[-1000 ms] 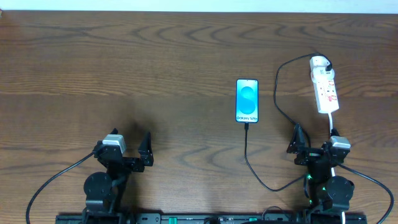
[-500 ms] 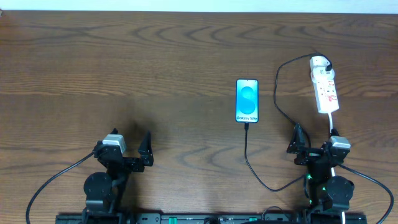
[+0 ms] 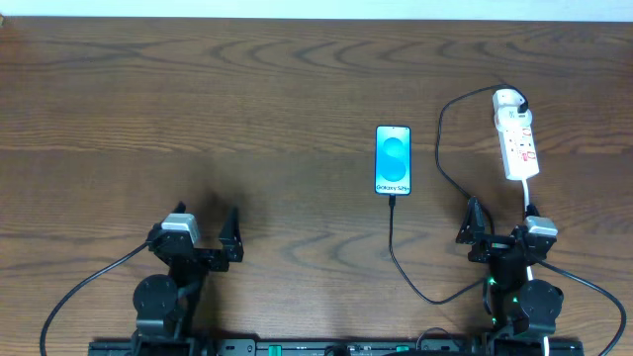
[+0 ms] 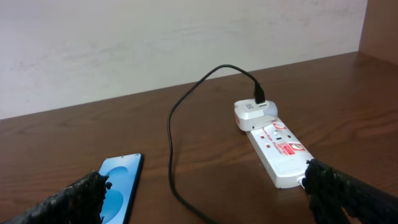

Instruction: Plug charger to phone and switch on socket

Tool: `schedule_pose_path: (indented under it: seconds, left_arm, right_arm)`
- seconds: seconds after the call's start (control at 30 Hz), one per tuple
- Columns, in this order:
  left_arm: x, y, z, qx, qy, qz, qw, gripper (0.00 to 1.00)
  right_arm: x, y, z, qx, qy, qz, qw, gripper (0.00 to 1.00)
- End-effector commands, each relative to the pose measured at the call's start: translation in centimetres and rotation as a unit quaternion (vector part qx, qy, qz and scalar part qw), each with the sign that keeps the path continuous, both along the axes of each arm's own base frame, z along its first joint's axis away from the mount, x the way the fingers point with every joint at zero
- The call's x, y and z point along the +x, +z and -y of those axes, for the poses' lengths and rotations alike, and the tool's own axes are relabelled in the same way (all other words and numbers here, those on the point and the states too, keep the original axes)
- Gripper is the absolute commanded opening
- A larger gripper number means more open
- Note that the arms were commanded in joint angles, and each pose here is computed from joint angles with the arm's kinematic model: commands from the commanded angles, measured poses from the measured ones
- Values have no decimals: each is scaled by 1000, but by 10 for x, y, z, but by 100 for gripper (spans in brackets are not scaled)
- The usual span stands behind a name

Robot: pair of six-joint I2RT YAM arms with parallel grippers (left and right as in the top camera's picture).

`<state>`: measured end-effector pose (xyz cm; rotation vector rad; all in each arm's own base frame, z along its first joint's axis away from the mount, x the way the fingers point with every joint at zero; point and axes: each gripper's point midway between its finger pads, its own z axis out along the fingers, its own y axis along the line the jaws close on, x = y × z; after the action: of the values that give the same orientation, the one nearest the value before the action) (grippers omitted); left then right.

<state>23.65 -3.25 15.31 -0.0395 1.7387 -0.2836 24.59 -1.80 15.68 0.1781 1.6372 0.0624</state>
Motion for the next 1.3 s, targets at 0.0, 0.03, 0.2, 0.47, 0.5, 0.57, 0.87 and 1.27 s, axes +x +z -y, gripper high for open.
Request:
schedule_pose_path:
  seconds: [0.0,0.03,0.2,0.47,0.5,0.57,0.87,1.27]
  left_arm:
    - [5,-1,-5,30,11,24,999,98]
    - [6,-1,-5,39,10,31,999,98]
    - [7,-13,-13,58,28,17,998,98]
    - [7,-16,-32,78,72,11,994,98]
    - [7,-16,-32,80,72,11,994,98]
    - [7,-16,-34,81,76,10,994,98]
    - [7,-16,-34,87,76,11,993,98]
    - [7,-16,-34,87,76,11,993,98]
  right_arm:
    - [0,-1,0,-8,-2,-1,1000,99]
    - [0,0,0,-8,-2,-1,1000,99]
    - [0,0,0,-8,-2,0,1000,99]
    - [0,0,0,-8,-2,-1,1000,99]
    - [0,0,0,-8,-2,0,1000,99]
    - [0,0,0,-8,-2,-1,1000,99]
    - [0,0,0,-8,-2,0,1000,99]
    - [0,-1,0,-8,-2,-1,1000,99]
